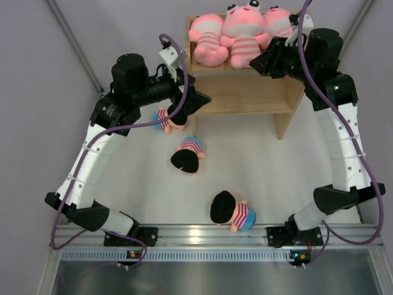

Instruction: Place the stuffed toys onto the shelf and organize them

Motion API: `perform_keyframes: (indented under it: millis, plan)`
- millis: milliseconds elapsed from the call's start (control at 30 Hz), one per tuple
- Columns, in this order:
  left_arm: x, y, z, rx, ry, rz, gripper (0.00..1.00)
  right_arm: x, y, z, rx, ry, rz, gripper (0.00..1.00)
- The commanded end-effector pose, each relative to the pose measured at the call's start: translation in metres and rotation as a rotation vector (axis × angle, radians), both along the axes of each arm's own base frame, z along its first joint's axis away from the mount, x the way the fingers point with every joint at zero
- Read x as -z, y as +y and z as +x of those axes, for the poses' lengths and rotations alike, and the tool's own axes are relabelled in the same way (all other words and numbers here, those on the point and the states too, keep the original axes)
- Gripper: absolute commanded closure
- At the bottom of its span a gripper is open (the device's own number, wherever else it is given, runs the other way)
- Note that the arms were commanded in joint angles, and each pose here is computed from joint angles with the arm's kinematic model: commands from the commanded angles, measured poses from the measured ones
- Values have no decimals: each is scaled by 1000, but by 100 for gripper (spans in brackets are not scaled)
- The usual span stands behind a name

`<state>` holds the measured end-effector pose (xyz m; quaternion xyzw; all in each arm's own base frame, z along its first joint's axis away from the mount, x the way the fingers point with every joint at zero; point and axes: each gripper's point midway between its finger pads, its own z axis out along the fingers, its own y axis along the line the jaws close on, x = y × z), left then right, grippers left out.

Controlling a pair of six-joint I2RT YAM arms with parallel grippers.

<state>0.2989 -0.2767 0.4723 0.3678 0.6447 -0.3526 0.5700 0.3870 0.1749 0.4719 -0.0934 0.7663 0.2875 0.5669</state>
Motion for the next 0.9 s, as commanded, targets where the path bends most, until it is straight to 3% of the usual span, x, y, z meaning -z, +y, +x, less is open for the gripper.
perform_keyframes:
  millis: [0, 267, 467, 633, 867]
  plan:
    - [-15, 3, -10, 17, -46, -23, 1, -45, -9, -14, 32, -133, 68, 57]
    - [-17, 5, -10, 10, -53, -23, 1, -73, -19, -11, 112, -240, 159, 52]
    - [-19, 7, -12, 6, -68, -21, 1, -64, -22, -3, 130, -222, 122, 41]
    - [-14, 9, -11, 0, -74, -5, 1, -75, -28, -21, 128, -260, 98, 39]
    - [-3, 16, -4, -45, -87, 39, 1, -105, -75, -59, 285, -388, -2, 39]
